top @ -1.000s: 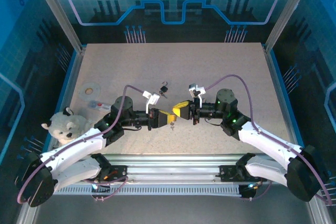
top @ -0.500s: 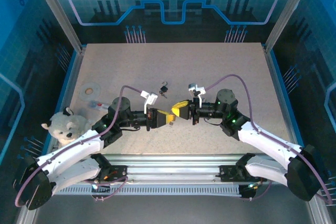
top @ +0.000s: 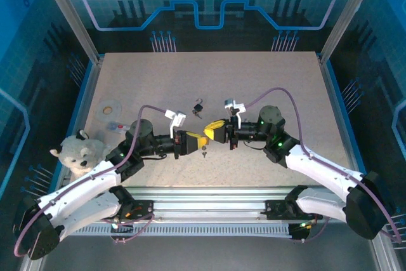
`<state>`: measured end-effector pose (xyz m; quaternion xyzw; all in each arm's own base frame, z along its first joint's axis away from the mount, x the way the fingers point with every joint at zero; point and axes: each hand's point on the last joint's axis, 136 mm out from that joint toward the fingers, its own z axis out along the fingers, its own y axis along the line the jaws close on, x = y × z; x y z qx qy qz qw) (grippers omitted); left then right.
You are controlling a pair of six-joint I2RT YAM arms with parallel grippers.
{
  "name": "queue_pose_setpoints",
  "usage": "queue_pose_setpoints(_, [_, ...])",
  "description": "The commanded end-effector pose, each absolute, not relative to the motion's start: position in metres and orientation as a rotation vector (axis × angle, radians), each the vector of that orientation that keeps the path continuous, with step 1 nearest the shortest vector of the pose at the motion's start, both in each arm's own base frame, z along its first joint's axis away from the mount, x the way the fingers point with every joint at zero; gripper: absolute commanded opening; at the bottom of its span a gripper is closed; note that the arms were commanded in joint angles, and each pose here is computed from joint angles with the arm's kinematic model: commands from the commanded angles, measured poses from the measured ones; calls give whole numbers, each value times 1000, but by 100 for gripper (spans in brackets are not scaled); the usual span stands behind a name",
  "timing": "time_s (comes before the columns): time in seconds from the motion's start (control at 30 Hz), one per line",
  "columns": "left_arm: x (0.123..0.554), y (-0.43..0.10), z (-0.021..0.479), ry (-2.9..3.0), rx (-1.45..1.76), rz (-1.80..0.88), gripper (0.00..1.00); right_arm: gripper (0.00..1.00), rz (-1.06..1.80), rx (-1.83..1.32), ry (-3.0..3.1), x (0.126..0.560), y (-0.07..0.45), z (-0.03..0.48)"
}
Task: Lock with the key
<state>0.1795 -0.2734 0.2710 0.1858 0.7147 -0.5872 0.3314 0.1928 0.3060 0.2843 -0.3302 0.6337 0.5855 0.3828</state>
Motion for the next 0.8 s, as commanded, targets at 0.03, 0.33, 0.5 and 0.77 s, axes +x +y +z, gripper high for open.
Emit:
queue_pose_setpoints(0.03, [180,-265,336,1577,514,-1520,0,0,1512,-888,1742,183,313,249])
queue_pose_setpoints(0.33, [184,-253,351,1525,481,-1421,0,0,1513,-903,1756,182,317,246])
queue_pose_setpoints(0.5, [183,-252,348,1530,487,-1413,0,0,1498,-899,1759,183,316,244])
queue_pose_setpoints(0.77, [181,-254,331,1588,500,-1417,0,7,1473,-877,1745,186,313,245])
